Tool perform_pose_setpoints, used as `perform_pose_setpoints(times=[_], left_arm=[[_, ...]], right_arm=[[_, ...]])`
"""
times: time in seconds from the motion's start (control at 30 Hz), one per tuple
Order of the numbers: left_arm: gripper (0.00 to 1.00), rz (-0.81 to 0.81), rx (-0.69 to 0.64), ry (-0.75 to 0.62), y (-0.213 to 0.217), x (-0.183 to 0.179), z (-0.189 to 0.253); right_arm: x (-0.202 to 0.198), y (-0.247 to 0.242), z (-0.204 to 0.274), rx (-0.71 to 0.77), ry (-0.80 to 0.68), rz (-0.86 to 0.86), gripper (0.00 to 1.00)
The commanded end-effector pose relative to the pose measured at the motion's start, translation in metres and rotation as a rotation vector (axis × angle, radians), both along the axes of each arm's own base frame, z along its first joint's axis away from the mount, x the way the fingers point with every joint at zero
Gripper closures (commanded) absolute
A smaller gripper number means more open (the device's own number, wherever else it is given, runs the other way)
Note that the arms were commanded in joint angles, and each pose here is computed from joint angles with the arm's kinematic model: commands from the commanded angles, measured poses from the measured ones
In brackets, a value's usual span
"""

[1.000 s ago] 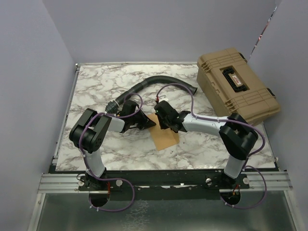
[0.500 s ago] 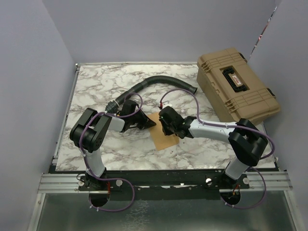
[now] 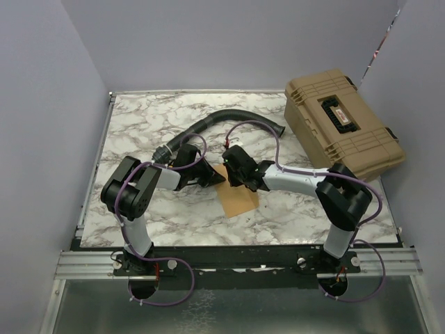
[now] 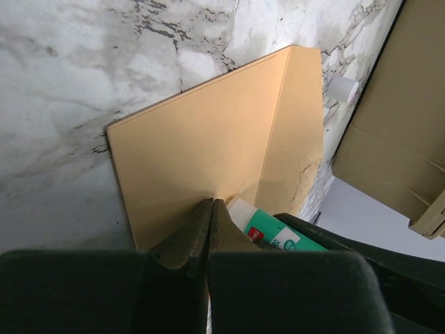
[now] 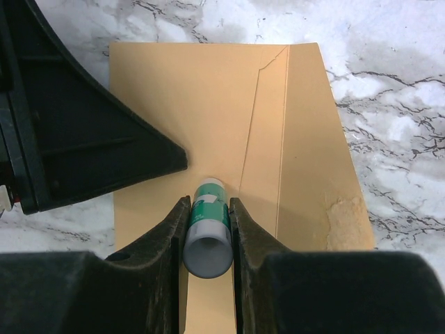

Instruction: Place the letter into the envelope and seal it

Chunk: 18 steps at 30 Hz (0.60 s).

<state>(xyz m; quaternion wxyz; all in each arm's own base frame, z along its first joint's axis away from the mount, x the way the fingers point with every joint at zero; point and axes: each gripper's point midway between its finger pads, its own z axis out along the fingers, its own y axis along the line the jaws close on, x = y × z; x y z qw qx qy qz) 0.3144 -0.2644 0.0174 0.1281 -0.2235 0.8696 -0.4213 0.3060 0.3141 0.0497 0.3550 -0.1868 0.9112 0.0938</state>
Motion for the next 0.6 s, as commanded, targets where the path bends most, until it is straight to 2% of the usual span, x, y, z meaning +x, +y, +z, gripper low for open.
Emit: perform_pose_setpoints(times=[0.0,0.17,0.3,0.4,0.57], left_arm=[[1.00,-0.015,0.209,0.180,0.032,-0.041,-0.061],[1.00,-0.048,0.208,0.119,0.029,-0.033,-0.048],[0.99,-0.124,0.141,0.033,0.012,-0.021,-0.019],[0.91,-0.178,0.078,-0.050,-0.001,-0.011,0.013],[0.67,-0.276,-0.016,-0.156,-0.017,-0.008,0.063]], right_arm=[[0.003,0.001,0.021,0.074,0.003,-0.039,0.99],[-0.001,-0.017,0.069,0.232,-0.019,-0.096,0.99],[-0.002,-0.045,0.081,0.296,-0.030,-0.191,0.99],[0.000,-0.078,0.070,0.304,0.018,-0.333,0.99],[0.010,-0.120,0.059,0.383,0.089,-0.547,1.00]])
